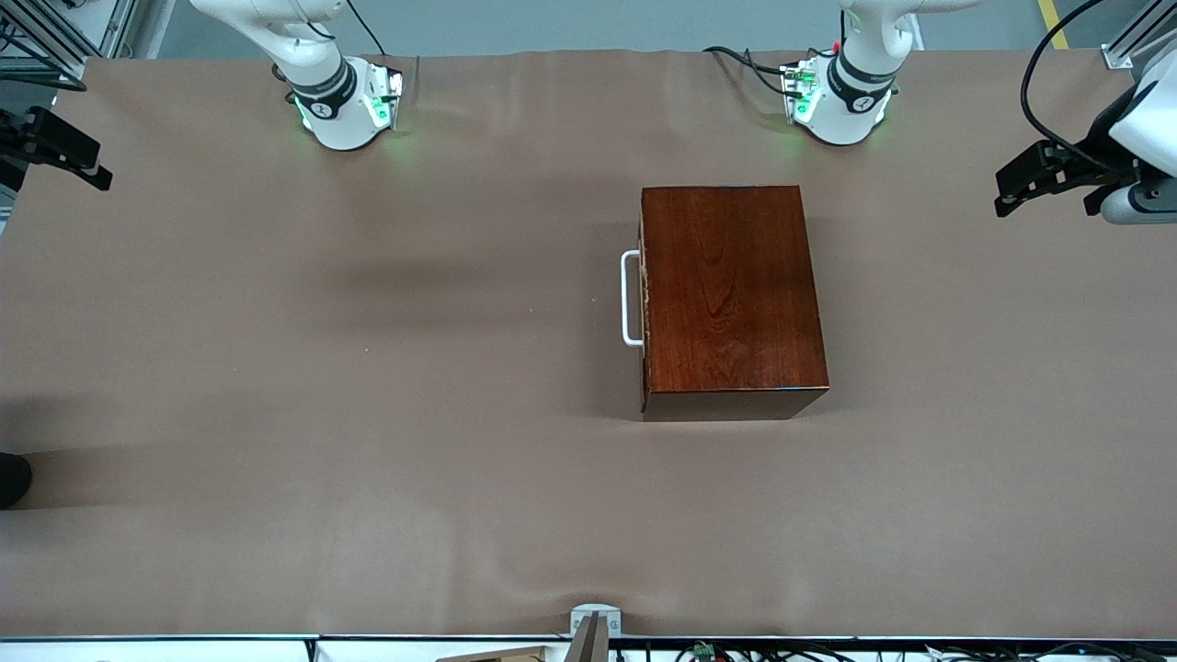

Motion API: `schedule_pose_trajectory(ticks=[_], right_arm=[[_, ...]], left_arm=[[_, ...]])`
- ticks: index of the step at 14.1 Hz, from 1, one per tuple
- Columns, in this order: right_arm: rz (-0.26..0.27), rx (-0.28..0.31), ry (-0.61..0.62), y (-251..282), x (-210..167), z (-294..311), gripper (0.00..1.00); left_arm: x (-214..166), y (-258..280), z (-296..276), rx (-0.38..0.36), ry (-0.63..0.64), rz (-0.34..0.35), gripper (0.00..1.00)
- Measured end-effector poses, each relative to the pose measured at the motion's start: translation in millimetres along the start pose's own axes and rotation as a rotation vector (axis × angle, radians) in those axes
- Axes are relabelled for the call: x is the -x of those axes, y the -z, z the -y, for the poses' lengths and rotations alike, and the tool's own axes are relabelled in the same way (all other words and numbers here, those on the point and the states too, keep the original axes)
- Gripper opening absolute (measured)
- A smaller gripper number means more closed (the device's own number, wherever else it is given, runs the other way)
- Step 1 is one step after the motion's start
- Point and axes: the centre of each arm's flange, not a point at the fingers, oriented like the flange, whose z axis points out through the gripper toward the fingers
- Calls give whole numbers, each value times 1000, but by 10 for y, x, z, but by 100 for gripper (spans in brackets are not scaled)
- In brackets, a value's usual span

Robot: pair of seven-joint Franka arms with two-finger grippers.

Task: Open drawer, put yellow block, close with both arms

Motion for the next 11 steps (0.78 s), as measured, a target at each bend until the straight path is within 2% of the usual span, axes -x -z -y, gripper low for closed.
schedule_pose_trajectory(ticks=[11], right_arm=[[3,0,-1,-6,-1,-5,100]], left_arm=[[-1,86,23,7,5,-20,100]])
